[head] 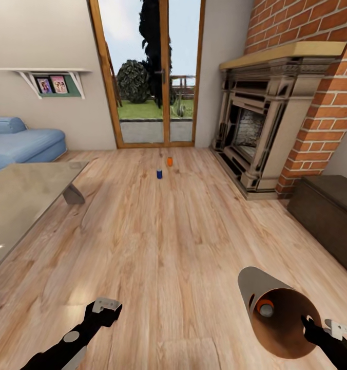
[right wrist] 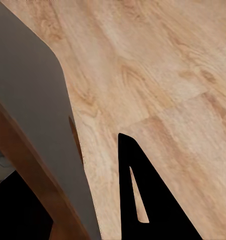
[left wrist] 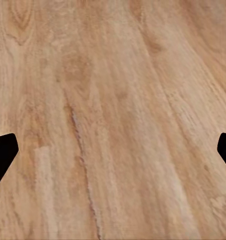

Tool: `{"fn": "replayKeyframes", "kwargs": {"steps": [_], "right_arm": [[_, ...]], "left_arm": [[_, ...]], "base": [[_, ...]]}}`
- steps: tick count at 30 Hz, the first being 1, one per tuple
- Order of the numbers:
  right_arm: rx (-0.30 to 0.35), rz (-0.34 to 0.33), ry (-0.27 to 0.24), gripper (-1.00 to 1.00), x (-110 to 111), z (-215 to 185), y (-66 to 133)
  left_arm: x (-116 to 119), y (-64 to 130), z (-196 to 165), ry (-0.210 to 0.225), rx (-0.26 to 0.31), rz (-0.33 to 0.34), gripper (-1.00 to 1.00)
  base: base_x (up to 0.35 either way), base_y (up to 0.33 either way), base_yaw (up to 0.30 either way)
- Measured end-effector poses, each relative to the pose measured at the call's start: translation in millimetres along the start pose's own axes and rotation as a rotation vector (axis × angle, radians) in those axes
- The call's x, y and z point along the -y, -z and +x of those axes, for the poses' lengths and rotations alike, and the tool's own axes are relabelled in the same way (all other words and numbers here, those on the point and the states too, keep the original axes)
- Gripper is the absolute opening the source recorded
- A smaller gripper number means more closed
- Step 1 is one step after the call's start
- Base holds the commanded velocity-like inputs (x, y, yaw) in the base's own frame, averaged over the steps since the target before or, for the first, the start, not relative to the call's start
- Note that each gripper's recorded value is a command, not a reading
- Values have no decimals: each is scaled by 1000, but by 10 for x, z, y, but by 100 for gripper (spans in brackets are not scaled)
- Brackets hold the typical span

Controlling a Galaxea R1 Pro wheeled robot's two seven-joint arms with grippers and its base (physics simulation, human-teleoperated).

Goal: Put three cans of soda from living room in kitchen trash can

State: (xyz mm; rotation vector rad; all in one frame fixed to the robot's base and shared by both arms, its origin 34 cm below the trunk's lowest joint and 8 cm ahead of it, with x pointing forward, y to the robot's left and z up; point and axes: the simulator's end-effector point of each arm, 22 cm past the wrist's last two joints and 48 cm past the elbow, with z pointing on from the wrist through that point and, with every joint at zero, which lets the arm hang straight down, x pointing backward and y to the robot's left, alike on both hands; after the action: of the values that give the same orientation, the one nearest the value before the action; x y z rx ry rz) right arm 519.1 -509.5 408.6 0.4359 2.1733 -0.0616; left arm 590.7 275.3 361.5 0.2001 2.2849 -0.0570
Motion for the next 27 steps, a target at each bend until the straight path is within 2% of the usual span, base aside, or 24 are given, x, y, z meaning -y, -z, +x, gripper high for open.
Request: {"fn": "replayKeyframes", "kwargs": {"steps": [27], "right_arm": [[-15,-6,12,-100,-37,64,-18]], "left_arm": [[24,-14,56,1,-11,6,100]], "base": [[324,84,0]]}}
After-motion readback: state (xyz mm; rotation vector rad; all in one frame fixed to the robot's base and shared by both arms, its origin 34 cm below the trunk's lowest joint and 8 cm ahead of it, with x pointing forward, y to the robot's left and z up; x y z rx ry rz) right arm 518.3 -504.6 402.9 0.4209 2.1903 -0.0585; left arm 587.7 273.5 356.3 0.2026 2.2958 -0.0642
